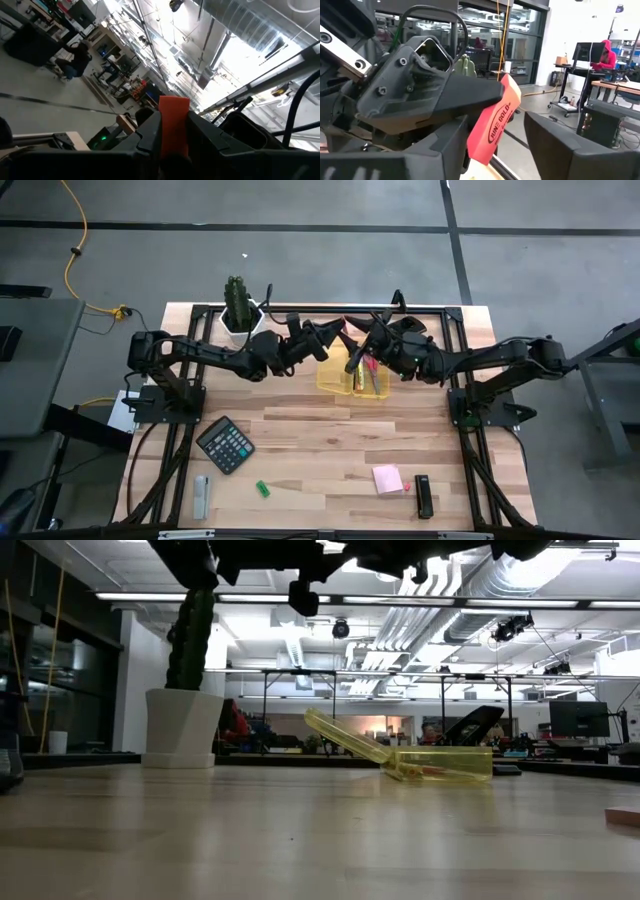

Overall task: Pack school essentials
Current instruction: Put the orange eraser into the yellow supply box

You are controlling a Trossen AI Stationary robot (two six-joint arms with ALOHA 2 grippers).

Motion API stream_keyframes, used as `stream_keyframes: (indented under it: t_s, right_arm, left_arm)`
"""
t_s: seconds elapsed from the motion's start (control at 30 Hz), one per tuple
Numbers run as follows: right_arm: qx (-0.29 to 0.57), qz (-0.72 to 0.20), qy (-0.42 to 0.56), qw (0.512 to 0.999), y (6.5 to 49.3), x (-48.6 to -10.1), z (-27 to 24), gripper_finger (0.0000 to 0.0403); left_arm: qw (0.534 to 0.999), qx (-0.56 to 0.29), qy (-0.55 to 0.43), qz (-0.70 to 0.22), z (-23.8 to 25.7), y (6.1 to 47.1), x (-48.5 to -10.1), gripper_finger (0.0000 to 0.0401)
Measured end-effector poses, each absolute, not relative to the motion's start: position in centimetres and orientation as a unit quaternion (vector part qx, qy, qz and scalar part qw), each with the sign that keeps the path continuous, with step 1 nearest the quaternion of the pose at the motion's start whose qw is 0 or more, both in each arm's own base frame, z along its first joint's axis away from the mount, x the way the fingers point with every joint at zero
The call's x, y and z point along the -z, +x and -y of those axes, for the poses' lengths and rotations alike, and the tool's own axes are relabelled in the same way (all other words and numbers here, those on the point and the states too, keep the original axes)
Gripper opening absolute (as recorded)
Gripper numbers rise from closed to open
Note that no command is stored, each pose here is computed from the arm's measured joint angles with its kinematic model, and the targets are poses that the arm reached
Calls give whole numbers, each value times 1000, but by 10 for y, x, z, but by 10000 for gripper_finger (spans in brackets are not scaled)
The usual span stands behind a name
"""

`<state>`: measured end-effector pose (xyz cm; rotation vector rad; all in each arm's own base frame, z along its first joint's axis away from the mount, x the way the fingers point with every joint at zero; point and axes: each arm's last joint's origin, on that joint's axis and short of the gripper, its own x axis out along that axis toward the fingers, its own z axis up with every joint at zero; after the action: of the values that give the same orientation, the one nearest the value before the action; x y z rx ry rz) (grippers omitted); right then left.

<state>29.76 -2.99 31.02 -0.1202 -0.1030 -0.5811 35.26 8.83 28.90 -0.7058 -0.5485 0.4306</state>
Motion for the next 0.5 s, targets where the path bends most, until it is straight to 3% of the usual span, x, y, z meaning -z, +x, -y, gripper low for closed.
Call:
stream_keyframes:
  t_s: [0.37,0.5]
  right_arm:
    - [311,50,-58,947,297,-311,31,24]
    - [311,51,-56,947,297,-311,31,12]
  left_arm:
    - [878,-213,-338,265,-89,352,-289,67]
    - [877,-214,-338,266,-89,352,-289,67]
